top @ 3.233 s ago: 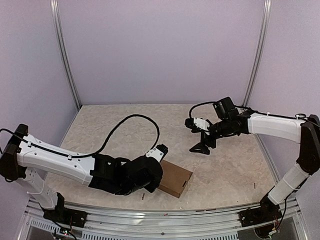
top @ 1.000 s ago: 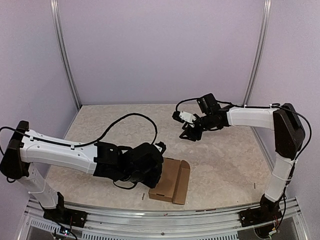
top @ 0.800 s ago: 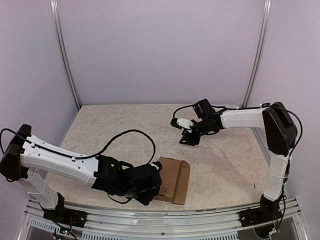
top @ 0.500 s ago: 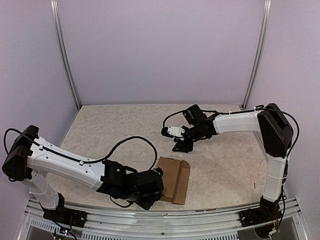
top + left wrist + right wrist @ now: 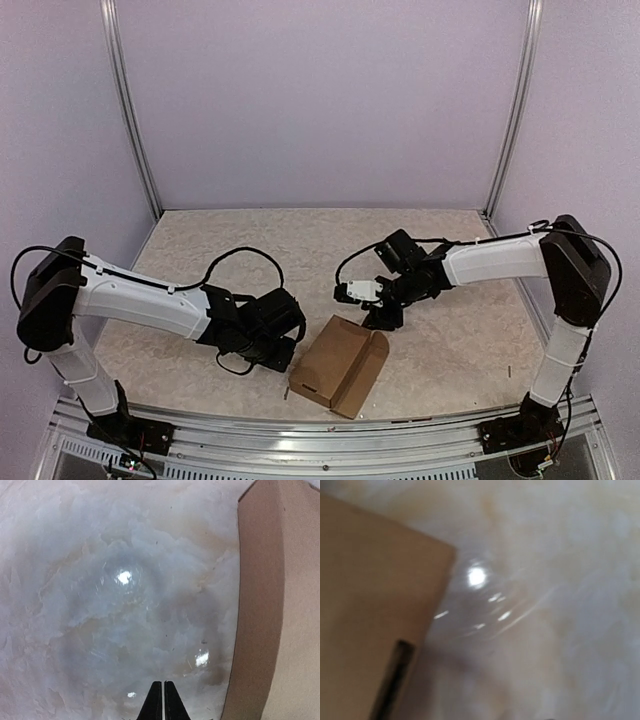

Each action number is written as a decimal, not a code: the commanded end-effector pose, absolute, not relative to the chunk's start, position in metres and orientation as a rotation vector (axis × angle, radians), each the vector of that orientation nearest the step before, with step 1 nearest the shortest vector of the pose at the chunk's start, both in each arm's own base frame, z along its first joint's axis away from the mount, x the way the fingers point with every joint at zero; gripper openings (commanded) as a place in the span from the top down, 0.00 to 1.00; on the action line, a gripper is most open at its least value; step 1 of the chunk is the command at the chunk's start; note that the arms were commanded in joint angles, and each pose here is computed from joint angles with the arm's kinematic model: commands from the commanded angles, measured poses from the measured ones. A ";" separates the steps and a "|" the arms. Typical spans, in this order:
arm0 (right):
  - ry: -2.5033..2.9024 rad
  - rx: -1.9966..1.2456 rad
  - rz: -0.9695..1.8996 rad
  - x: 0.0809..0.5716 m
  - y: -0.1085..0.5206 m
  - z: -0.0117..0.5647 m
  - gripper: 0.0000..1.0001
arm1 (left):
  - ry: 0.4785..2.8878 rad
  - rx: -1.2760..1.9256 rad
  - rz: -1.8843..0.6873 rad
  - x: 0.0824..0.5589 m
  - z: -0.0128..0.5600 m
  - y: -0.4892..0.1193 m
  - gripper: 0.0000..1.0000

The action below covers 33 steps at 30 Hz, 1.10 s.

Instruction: Fold the paper box

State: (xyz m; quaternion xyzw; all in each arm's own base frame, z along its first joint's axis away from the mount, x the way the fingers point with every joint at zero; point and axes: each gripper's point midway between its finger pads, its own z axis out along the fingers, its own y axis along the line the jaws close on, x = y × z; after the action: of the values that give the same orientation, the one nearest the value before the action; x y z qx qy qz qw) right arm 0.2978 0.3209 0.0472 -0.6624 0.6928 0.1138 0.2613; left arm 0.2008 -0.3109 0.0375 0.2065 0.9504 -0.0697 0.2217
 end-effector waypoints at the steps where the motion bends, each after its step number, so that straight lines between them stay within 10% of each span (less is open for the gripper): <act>1: 1.938 -1.811 0.265 0.273 0.300 0.054 0.47 | 2.544 0.665 -0.277 0.230 0.048 -0.342 0.96; 9: 1.951 -1.818 0.190 0.253 0.264 0.068 0.45 | 2.508 0.658 -0.075 0.266 0.060 -0.331 0.95; 25: 1.846 -1.742 0.274 0.356 0.357 0.073 0.45 | 2.571 0.754 -0.449 0.100 0.082 -0.336 0.96; 33: 1.770 -1.889 0.412 0.339 0.391 0.051 0.44 | 2.591 0.845 -0.454 0.089 0.049 -0.368 1.00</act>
State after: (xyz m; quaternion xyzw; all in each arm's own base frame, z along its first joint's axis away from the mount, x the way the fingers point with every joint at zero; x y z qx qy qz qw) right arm 0.3612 0.3778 0.0582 -0.6704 0.6761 0.1128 0.2841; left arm 0.0881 -0.3450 0.0489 0.3039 0.9251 -0.1301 0.1870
